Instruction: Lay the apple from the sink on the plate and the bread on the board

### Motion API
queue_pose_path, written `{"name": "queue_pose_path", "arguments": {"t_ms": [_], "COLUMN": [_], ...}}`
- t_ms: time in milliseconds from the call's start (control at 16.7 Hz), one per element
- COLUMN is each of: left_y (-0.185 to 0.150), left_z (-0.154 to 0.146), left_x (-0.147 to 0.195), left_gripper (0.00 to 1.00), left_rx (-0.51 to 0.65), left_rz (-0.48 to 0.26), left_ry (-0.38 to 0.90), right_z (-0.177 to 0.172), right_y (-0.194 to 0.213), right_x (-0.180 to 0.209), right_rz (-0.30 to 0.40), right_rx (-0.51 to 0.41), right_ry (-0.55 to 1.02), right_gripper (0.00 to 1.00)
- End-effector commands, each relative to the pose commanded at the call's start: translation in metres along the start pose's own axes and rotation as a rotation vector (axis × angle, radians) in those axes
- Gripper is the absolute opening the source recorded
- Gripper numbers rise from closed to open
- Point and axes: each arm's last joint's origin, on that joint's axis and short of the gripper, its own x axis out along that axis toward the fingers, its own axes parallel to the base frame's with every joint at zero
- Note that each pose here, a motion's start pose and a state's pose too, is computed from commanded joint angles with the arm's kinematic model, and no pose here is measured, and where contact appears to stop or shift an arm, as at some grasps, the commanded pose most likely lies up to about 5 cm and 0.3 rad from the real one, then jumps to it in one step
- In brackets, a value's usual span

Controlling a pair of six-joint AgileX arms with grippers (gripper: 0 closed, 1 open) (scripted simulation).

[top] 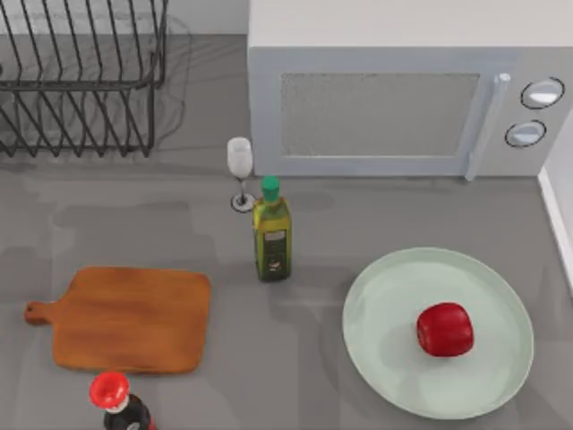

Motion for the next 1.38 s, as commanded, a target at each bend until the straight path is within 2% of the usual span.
{"name": "queue_pose_path", "arguments": {"t_ms": [180,300,600,960,1080,1380], "left_y": [-0.003,-0.018,-0.093,-0.179,-0.19,-0.191], "left_z": [0.001,0.002,-0.002,-0.032,-0.039,-0.039], "left_x": [0.003,0.005,0.014,0.027,0.028,0.029], "left_gripper": [0.0,0.0,0.0,0.0,0.0,0.0], "left_rx": [-0.003,-0.016,-0.068,-0.115,-0.119,-0.12], "left_rz": [-0.002,-0.002,-0.002,0.0,0.0,0.0], "left_ry": [0.006,0.009,0.011,0.01,0.007,0.011], "right_z": [0.0,0.0,0.0,0.0,0.0,0.0], "right_y": [0.0,0.0,0.0,0.0,0.0,0.0], "right_x": [0.0,0.0,0.0,0.0,0.0,0.0], "right_rz": [0.0,0.0,0.0,0.0,0.0,0.0], "right_rx": [0.0,0.0,0.0,0.0,0.0,0.0], "right_ry": [0.0,0.0,0.0,0.0,0.0,0.0], "right_gripper": [1.0,1.0,1.0,1.0,1.0,1.0]}}
